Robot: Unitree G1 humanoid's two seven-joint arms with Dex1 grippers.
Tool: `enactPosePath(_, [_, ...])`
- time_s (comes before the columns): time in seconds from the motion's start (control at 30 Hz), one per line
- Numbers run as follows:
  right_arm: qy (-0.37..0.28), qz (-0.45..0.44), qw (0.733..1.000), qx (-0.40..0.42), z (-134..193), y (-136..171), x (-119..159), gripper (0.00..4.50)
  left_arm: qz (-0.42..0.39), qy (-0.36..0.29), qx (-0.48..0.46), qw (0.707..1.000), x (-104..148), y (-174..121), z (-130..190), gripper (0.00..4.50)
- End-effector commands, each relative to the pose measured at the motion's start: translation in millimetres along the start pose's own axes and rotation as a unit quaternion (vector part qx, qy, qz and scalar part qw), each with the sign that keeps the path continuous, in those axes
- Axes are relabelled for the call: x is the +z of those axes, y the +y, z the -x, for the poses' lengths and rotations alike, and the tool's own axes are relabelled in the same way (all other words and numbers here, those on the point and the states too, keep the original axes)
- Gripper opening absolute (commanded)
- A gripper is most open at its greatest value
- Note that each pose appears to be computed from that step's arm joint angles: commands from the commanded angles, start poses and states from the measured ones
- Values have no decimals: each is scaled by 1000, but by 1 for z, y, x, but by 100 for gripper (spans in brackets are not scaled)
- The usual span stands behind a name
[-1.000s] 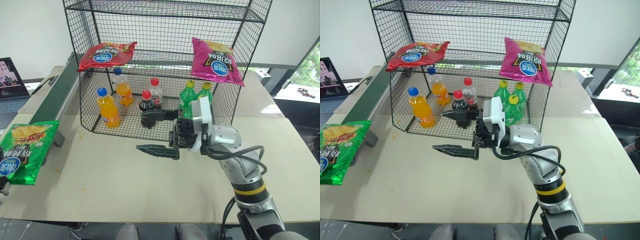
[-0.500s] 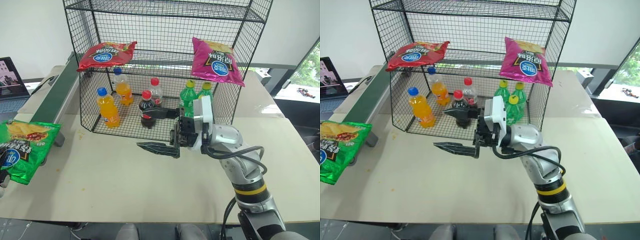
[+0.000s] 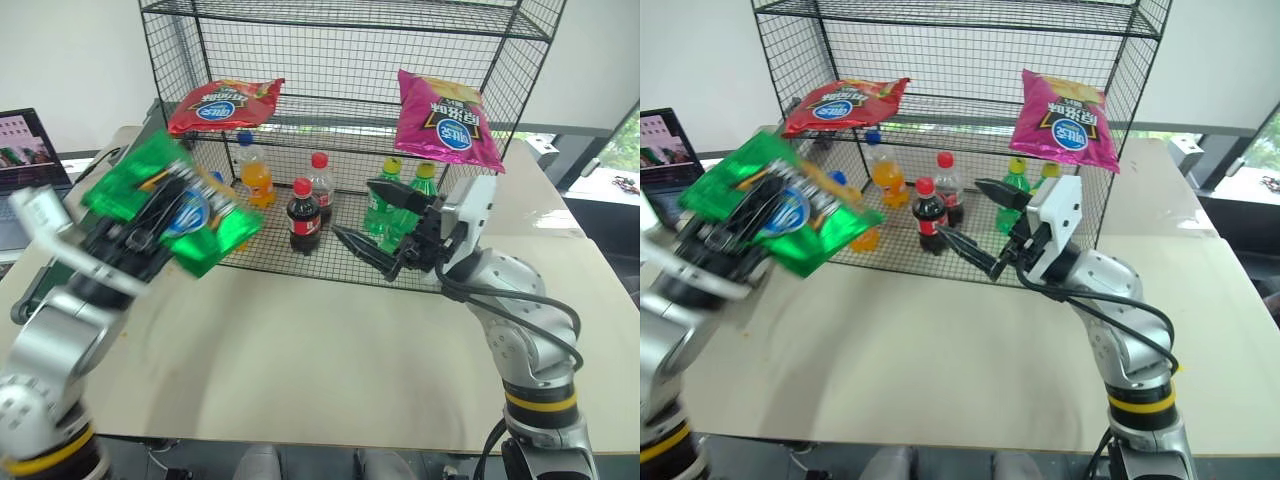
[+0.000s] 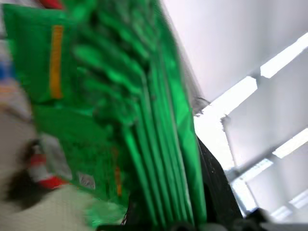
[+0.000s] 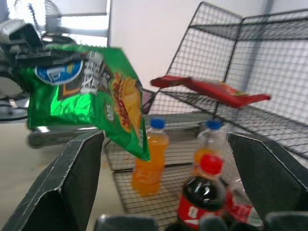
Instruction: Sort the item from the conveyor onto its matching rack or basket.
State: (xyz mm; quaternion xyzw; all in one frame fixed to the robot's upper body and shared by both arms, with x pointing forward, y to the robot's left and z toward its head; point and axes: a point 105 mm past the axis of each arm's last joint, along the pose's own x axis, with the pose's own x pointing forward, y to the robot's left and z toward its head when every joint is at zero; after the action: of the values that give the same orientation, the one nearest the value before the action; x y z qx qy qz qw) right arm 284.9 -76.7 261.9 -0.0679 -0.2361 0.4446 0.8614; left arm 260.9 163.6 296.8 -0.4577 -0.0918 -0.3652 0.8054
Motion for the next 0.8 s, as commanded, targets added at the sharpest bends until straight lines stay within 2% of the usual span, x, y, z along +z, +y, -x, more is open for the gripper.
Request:
enactPosePath(0.03, [-31,46,998,-39,2,-3,24,450,28,37,-72,996,-13,-24,-33,4])
enactPosePath(0.2, [-48,99,989,-96,5,-7,40,450,108,87,-152,979,-14,-39,-94,4])
enactPosePath(0.3, [-53,112,984,-127,7,-10,48,450,170,78,-119,975,-9,-10,-117,4])
enactPosePath(0.4, [-47,120,980,-148,12,-11,50,450,199,70,-29,977,-23,43,-124,4])
enactPosePath(0.47, [-43,123,979,-154,13,-11,50,450,212,61,7,975,-28,63,-125,4])
enactPosePath(0.57, [-36,132,978,-157,14,-10,50,450,226,44,28,973,-31,73,-132,4])
enactPosePath(0.8, [-23,137,977,-161,11,-10,45,450,287,-11,63,956,-29,73,-150,4])
